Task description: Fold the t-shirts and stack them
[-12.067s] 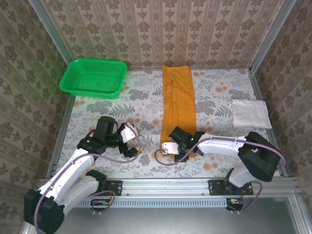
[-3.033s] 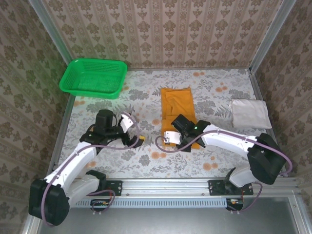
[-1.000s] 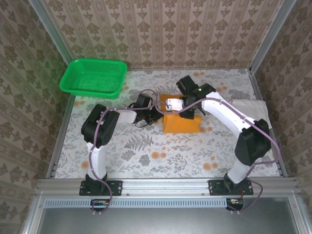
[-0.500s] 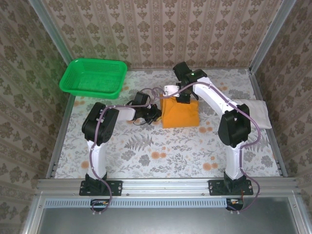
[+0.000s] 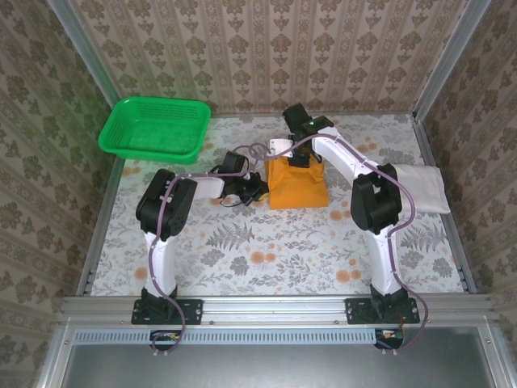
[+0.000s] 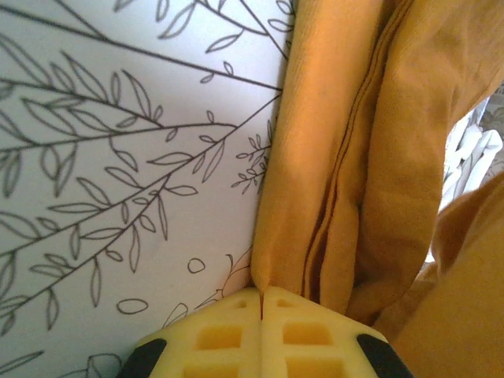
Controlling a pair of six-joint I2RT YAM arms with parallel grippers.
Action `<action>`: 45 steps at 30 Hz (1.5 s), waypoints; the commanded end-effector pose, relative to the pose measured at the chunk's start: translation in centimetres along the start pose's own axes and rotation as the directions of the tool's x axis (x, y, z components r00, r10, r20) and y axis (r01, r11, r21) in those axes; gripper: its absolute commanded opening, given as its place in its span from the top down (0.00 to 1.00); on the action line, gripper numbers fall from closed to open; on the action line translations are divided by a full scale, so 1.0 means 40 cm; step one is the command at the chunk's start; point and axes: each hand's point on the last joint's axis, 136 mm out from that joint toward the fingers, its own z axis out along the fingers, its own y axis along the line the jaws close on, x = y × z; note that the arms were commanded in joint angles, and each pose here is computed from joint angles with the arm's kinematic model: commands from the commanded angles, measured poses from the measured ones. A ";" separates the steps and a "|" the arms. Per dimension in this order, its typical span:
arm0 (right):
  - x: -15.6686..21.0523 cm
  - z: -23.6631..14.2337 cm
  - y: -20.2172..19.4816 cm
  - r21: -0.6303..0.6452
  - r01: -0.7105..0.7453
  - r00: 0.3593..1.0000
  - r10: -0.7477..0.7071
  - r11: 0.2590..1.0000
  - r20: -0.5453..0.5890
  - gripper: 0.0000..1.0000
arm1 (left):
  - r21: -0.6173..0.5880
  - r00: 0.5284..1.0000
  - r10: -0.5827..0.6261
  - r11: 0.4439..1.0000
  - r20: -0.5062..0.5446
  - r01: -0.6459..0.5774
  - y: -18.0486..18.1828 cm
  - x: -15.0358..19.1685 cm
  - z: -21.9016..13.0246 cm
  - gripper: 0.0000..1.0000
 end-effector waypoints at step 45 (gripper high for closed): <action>0.220 0.107 -0.055 -0.301 -0.946 -0.175 0.972 -0.123 0.154 0.38 | -0.271 0.885 0.299 0.940 0.357 -0.208 -0.068 -0.101 -0.109 0.29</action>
